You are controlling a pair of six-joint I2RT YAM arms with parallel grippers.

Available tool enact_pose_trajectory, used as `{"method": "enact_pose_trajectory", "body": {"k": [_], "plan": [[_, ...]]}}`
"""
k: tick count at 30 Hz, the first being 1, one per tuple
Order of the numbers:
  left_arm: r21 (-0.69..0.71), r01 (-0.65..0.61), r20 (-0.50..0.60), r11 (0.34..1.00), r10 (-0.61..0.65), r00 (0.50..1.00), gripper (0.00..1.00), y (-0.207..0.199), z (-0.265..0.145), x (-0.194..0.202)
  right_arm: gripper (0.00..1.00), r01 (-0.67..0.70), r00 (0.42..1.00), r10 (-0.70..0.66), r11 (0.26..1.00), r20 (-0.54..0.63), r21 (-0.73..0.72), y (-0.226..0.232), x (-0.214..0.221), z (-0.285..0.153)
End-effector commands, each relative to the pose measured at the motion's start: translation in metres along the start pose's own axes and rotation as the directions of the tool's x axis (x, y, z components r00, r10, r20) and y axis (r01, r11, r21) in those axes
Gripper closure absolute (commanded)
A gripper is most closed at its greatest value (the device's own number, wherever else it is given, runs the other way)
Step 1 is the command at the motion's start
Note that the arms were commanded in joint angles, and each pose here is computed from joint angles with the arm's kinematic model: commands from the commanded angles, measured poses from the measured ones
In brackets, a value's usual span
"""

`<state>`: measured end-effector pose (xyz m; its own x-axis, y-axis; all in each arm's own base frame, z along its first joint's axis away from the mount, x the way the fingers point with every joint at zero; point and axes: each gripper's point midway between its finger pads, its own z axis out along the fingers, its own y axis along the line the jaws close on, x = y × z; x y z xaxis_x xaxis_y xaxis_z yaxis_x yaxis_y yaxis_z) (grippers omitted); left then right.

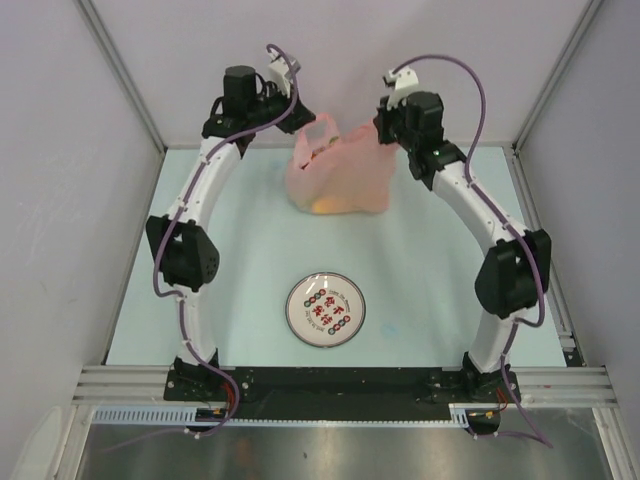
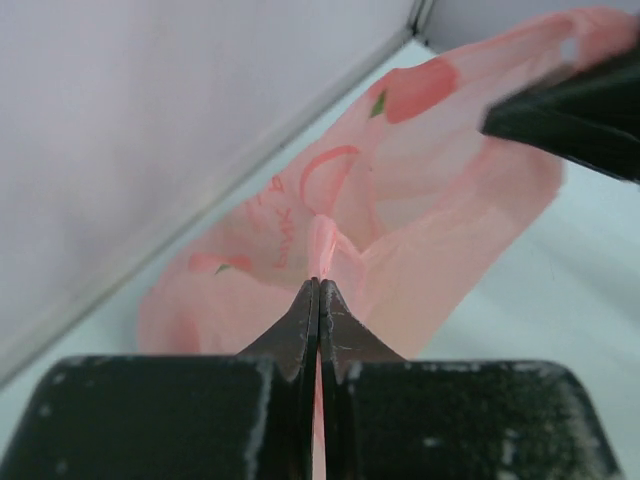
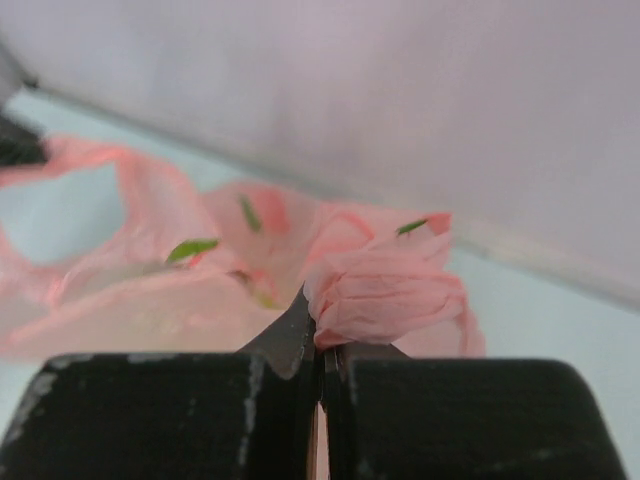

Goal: Take the fake fruits out of the plastic bag
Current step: Adjust the plastic bag at the center of the board.

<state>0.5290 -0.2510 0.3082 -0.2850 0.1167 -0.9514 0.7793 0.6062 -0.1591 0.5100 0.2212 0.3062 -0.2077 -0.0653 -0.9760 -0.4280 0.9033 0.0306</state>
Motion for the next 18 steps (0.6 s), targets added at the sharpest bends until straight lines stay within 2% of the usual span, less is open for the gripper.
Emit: {"method": "enact_pose_trajectory", "body": {"k": [1, 3, 4, 5, 6, 7, 8, 9, 10, 11, 12, 13, 14, 15, 16, 17, 18], "plan": [[-0.025, -0.082, 0.174, 0.996, 0.085, 0.981, 1.0, -0.019, -0.029, -0.083, 1.0, 0.041, 0.953, -0.056, 0.997, 0.297, 0.059, -0.018, -0.124, 0.005], [-0.068, -0.072, 0.205, 0.995, 0.085, 0.975, 1.0, -0.018, -0.048, -0.096, 1.0, 0.055, 0.94, -0.073, 0.996, 0.334, 0.065, -0.013, -0.141, -0.004], [-0.072, -0.038, 0.189, 0.997, 0.051, 0.981, 1.0, -0.017, -0.052, -0.086, 1.0, 0.066, 0.939, -0.083, 0.996, 0.335, 0.061, -0.009, -0.143, -0.011], [-0.087, -0.065, 0.227, 0.994, 0.083, 0.97, 1.0, -0.032, -0.078, -0.106, 1.0, 0.09, 0.939, -0.103, 0.994, 0.327, 0.057, -0.006, -0.139, -0.016], [-0.103, -0.072, 0.229, 0.992, 0.095, 0.969, 1.0, -0.035, -0.088, -0.107, 1.0, 0.107, 0.941, -0.112, 0.994, 0.319, 0.035, 0.003, -0.135, -0.024], [-0.112, -0.06, 0.19, 0.992, 0.081, 0.978, 1.0, -0.035, -0.09, -0.082, 1.0, 0.125, 0.954, -0.124, 0.992, 0.274, 0.015, 0.008, -0.111, -0.04], [-0.153, -0.098, 0.237, 0.983, 0.133, 0.962, 1.0, -0.052, -0.119, -0.096, 1.0, 0.158, 0.956, -0.152, 0.987, 0.253, -0.006, 0.013, -0.098, -0.048], [-0.224, -0.116, 0.247, 0.968, 0.172, 0.954, 1.0, -0.05, -0.13, -0.093, 1.0, 0.17, 0.967, -0.163, 0.985, 0.194, -0.015, 0.015, -0.072, -0.057], [-0.231, -0.119, 0.156, 0.966, 0.157, 0.975, 1.0, -0.044, -0.123, -0.042, 1.0, 0.171, 0.981, -0.167, 0.985, 0.1, -0.028, 0.015, -0.029, -0.071], [-0.232, -0.149, 0.153, 0.961, 0.187, 0.97, 1.0, -0.061, -0.139, -0.036, 1.0, 0.168, 0.985, -0.167, 0.985, 0.041, -0.034, 0.014, -0.002, -0.08], [-0.22, -0.138, 0.102, 0.966, 0.163, 0.981, 1.0, -0.064, -0.139, -0.011, 1.0, 0.16, 0.987, -0.16, 0.986, -0.011, -0.04, 0.013, 0.021, -0.088], [-0.19, -0.079, 0.024, 0.979, 0.085, 0.996, 1.0, -0.068, -0.134, 0.037, 1.0, 0.146, 0.983, -0.15, 0.988, -0.106, -0.045, 0.011, 0.066, -0.107], [-0.174, -0.046, 0.001, 0.984, 0.047, 0.999, 1.0, -0.074, -0.137, 0.056, 1.0, 0.133, 0.98, -0.138, 0.99, -0.142, -0.05, 0.012, 0.085, -0.116], [-0.16, 0.01, -0.043, 0.987, -0.017, 0.999, 1.0, -0.083, -0.141, 0.092, 1.0, 0.132, 0.976, -0.139, 0.99, -0.169, -0.056, 0.013, 0.101, -0.125], [-0.14, 0.059, -0.029, 0.988, -0.063, 0.998, 1.0, -0.092, -0.143, 0.1, 1.0, 0.138, 0.963, -0.15, 0.988, -0.223, -0.067, 0.015, 0.131, -0.141], [-0.132, 0.086, -0.026, 0.987, -0.09, 0.996, 1.0, -0.098, -0.143, 0.11, 0.95, 0.143, 0.958, -0.155, 0.988, -0.243, -0.066, 0.014, 0.14, -0.147], [-0.123, 0.108, -0.03, 0.987, -0.112, 0.993, 1.0, -0.106, -0.147, 0.123, 0.86, 0.147, 0.947, -0.161, 0.987, -0.277, -0.071, 0.013, 0.152, -0.155]]}}
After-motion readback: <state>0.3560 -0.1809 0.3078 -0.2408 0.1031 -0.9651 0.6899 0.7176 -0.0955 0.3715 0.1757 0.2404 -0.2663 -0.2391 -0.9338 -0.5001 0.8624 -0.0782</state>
